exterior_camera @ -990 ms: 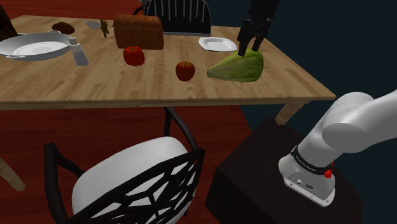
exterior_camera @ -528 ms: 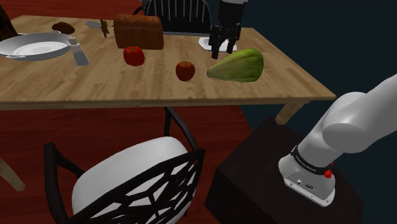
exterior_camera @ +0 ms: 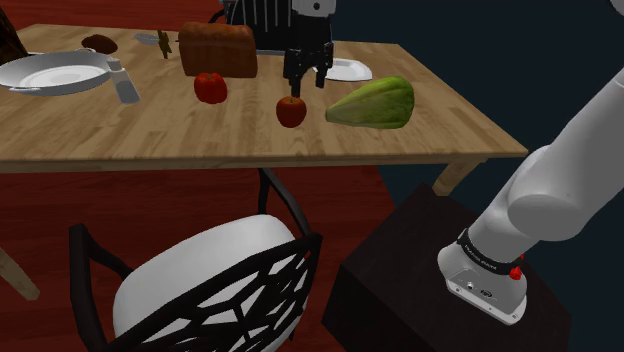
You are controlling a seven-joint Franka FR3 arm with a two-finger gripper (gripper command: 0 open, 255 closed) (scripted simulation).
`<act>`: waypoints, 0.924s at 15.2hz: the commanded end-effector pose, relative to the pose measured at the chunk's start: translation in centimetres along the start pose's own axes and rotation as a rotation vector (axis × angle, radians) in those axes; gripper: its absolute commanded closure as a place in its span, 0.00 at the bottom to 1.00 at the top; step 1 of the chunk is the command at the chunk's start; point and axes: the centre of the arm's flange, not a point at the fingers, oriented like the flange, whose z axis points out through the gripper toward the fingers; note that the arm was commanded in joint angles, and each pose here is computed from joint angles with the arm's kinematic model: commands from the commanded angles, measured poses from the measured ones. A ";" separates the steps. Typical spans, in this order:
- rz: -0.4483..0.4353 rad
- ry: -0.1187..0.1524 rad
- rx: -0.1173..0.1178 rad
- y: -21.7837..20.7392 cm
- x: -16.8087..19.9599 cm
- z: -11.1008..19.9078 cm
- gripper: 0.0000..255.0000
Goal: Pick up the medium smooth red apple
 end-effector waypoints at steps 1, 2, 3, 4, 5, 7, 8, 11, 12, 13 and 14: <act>-0.013 -0.007 -0.003 -1.5 2.7 0.9 0.00; -0.020 -0.010 -0.005 -2.0 3.9 1.4 0.00; -0.026 -0.013 -0.006 -2.6 5.1 1.8 0.00; -0.029 -0.014 -0.007 -2.8 5.6 2.0 0.00; -0.029 -0.014 -0.007 -2.8 5.6 2.5 0.00; -0.029 -0.014 -0.007 -2.8 5.7 3.5 0.00; -0.029 -0.014 -0.007 -2.7 5.7 4.1 0.00; -0.029 -0.014 -0.007 -2.7 5.8 5.9 0.00; -0.029 -0.014 -0.007 -2.7 5.8 5.9 0.00; -0.029 -0.014 -0.007 -2.7 5.8 5.9 0.00; -0.029 -0.014 -0.007 -2.7 5.7 5.9 1.00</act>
